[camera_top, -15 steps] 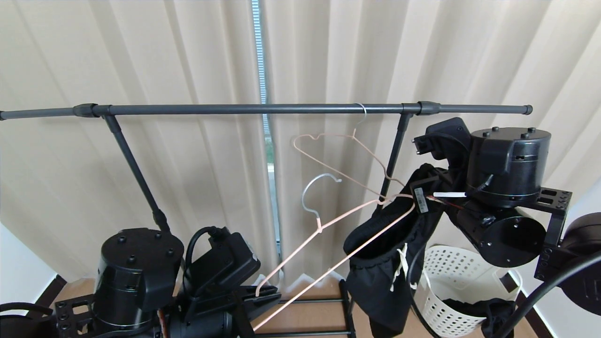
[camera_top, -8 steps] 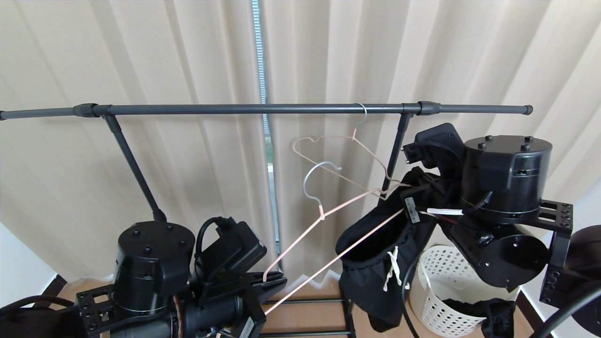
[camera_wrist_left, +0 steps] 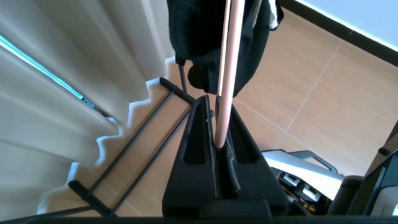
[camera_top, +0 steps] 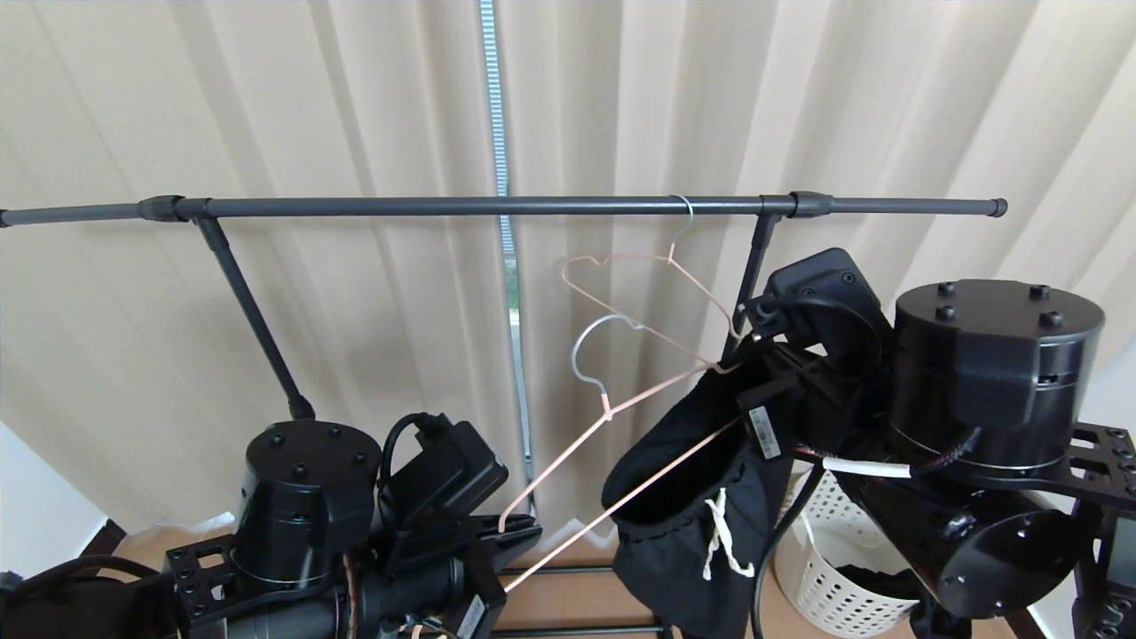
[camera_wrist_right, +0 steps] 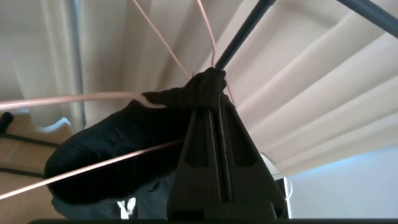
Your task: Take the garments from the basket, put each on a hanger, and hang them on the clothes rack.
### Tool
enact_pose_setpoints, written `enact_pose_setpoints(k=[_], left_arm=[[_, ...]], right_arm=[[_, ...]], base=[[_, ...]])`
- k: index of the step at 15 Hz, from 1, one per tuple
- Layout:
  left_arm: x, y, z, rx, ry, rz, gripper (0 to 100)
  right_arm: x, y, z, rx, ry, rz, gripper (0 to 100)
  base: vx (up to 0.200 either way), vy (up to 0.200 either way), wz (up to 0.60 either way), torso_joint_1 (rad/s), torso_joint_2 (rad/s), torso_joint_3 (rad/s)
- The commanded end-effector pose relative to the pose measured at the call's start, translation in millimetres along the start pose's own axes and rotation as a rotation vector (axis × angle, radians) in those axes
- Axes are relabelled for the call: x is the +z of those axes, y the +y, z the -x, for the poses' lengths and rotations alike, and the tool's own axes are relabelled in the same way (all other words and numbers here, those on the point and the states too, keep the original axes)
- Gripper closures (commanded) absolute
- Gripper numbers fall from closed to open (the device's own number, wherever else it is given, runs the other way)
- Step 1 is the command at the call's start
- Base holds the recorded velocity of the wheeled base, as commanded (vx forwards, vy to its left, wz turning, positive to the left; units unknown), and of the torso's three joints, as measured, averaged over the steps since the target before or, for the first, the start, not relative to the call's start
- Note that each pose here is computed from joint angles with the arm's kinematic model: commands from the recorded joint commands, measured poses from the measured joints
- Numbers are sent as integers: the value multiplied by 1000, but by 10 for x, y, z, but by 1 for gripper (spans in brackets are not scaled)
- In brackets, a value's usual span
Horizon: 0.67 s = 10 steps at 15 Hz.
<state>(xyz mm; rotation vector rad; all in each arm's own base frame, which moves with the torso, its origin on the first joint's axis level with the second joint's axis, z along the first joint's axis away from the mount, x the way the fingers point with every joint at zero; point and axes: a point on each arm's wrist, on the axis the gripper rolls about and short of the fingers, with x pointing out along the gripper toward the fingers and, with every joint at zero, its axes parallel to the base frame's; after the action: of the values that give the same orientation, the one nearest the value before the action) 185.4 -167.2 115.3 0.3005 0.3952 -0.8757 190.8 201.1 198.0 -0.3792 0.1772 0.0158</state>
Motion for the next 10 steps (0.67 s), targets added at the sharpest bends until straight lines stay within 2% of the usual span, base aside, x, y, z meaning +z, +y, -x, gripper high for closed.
enact_pose_setpoints(k=[1,4,8,10], left_arm=[[4,4,-3,1,-1,6,100],[15,14,-4,39,-4,11,100],[24,16,-5,41,-19,9,100],[20,15,-4,41,-18,10,100]], right_arm=[[20,43,132,43,-23,2,100],[27,134,271,104,-46,6,100],[58,306,444,189,-70,-54,100],[132,355,531,226,-90,-115,100]], base=[[0,0,0,0,0,0],[0,0,0,0,0,0],[0,0,0,0,0,0],[0,0,0,0,0,0]])
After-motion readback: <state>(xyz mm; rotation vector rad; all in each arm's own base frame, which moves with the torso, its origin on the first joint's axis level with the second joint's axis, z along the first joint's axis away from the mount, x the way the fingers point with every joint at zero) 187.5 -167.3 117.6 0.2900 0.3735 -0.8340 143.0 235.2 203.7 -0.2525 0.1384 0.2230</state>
